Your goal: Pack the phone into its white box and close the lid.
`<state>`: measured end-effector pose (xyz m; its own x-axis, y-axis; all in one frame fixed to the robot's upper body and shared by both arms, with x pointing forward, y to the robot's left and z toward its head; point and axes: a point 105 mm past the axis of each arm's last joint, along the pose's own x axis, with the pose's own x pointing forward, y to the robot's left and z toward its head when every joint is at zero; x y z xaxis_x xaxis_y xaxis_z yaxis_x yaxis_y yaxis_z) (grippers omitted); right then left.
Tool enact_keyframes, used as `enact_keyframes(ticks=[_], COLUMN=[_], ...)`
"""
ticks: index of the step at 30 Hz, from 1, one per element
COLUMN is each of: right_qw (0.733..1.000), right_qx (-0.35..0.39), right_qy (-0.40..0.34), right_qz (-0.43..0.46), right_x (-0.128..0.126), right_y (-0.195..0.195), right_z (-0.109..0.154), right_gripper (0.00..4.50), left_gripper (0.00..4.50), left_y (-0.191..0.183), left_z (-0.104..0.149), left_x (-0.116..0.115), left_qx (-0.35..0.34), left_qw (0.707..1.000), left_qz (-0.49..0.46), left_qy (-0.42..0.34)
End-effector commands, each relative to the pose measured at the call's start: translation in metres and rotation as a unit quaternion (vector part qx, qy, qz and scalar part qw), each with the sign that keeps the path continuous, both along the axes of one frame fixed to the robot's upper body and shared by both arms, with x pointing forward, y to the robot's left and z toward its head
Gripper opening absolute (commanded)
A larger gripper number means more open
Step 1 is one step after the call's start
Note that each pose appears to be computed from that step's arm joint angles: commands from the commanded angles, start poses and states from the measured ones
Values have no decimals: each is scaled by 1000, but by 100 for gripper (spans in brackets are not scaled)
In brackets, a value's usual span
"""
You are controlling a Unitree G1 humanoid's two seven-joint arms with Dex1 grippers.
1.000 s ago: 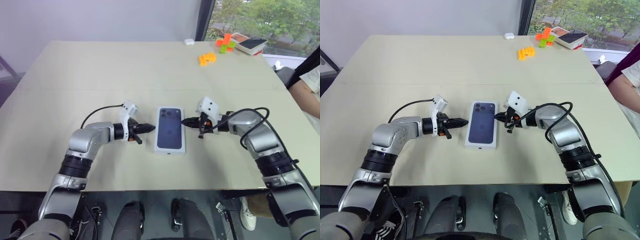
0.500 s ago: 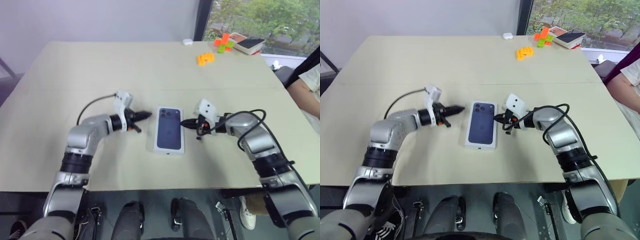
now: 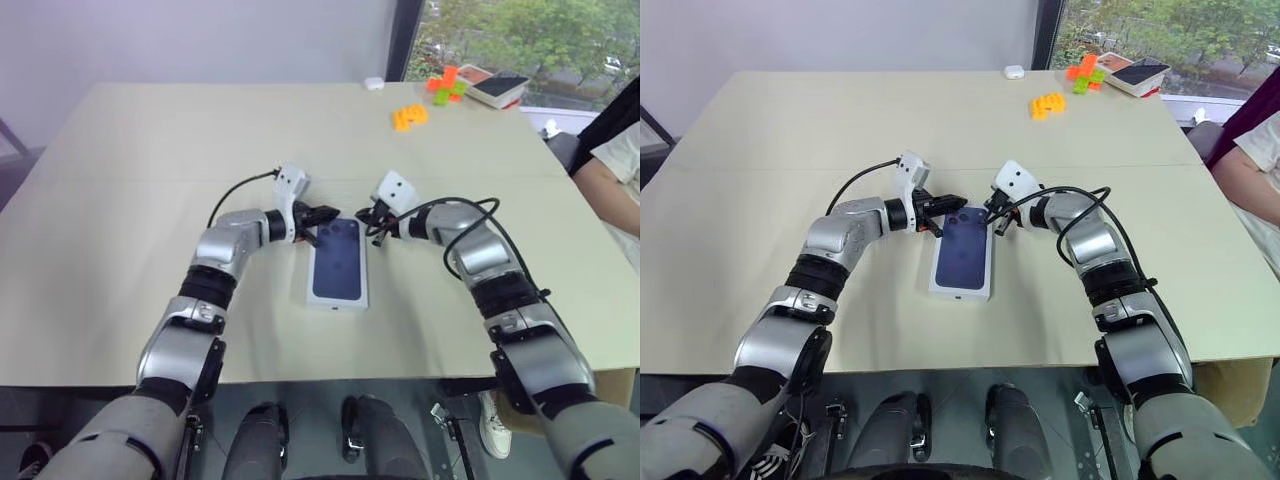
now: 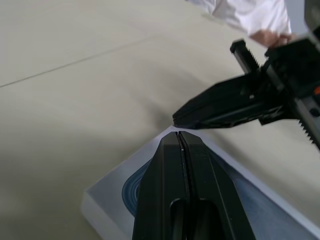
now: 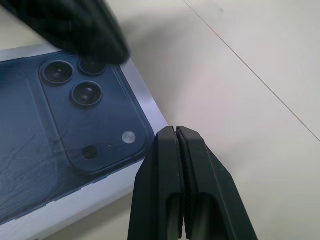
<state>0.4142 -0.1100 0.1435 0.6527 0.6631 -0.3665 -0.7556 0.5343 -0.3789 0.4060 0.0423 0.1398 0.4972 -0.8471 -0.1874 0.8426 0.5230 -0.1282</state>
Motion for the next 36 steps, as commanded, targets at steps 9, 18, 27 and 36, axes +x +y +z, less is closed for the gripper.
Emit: enact_keyframes(ticks=[9,18,27,36], right_qw=[991,952,975,982], right_qx=[-14,-22,139,121], right_qy=[59,188,87,48], right_qz=[119,239,151,138], right_x=[-51,-122,-71,-76], right_y=[1,3,8,-34], right_z=[-16,-29,31,37], right_gripper=[9,9,59,444], left_gripper=[0,0,91,450], left_y=[27,32,77,152], left_z=[-34,-20,12,41], left_x=[-40,-92,-74,-82], left_qx=[52,-5,-18,-32], left_qw=[994,983,998,997], left_qz=[-79,-156,-50,43], left_qy=[62,99,26,-49])
